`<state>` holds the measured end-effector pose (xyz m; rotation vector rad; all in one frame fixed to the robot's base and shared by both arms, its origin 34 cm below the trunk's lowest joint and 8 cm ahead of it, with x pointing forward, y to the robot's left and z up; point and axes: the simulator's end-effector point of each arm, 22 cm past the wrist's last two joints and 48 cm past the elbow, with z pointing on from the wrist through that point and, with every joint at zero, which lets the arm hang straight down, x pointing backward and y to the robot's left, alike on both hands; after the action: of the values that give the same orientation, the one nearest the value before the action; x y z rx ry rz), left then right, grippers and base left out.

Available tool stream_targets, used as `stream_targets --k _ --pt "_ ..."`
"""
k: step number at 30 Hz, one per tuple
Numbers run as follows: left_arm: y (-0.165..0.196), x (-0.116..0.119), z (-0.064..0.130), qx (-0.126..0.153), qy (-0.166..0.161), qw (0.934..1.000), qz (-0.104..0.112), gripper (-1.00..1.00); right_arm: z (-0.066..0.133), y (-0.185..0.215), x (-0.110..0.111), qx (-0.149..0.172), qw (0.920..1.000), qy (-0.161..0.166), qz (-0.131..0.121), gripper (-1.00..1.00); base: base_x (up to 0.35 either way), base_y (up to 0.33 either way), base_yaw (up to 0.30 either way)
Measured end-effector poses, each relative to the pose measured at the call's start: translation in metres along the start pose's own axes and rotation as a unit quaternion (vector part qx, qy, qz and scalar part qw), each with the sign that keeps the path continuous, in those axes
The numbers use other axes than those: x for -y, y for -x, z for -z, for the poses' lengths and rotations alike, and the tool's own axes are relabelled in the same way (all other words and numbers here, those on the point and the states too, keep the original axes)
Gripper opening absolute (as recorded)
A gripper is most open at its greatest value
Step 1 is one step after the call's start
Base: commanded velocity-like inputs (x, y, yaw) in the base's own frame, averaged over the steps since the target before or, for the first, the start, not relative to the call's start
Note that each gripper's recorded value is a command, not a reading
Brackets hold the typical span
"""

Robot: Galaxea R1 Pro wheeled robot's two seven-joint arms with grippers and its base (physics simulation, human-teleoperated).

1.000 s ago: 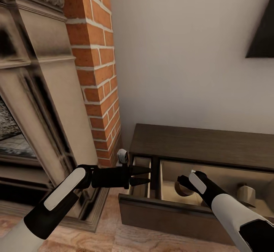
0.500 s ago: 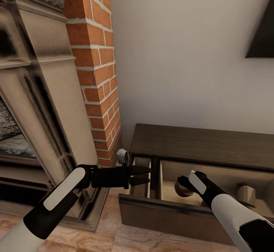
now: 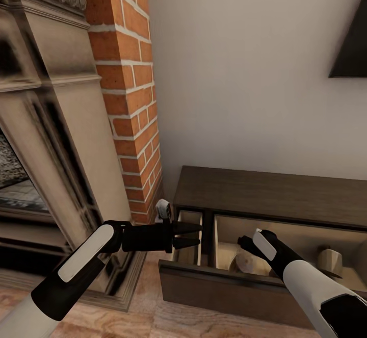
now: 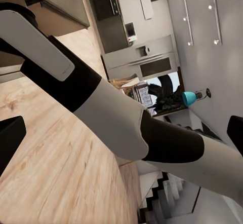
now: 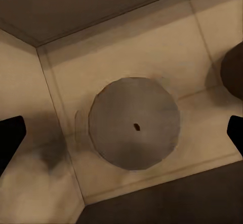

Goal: Place each of the two pumpkins and all three candles from the living room inside a cabinet in the living room (use any cabinet), then make sure every cabinet is closed, and position the cauldron so it is next to a table in the living room.

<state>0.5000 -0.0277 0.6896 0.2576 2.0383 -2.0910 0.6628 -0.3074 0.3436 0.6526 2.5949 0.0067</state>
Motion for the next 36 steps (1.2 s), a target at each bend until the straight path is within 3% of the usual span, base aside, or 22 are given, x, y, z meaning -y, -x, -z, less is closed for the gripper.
stream_targets --k 5,25,29,36 --pt "0.002 0.002 0.001 0.003 -0.004 1.0 0.001 1.0 0.0 0.0 0.0 0.0 1.0 0.0 0.0 1.0 0.0 0.0 0.0" --pt "-0.003 0.033 -0.001 0.004 0.006 0.9994 -0.035 1.0 0.043 0.034 -0.018 0.035 0.9987 0.038 -0.003 1.0 0.0 0.0 0.0" --pt "0.002 0.04 -0.001 0.004 0.007 0.9994 -0.035 1.0 0.051 0.041 -0.028 0.035 0.9976 0.06 -0.002 1.0 0.0 0.0 0.0" --pt "0.009 0.053 -0.003 0.002 0.008 0.9994 -0.034 1.0 0.063 0.045 -0.034 0.019 0.9976 0.066 -0.001 1.0 0.0 0.0 0.0"
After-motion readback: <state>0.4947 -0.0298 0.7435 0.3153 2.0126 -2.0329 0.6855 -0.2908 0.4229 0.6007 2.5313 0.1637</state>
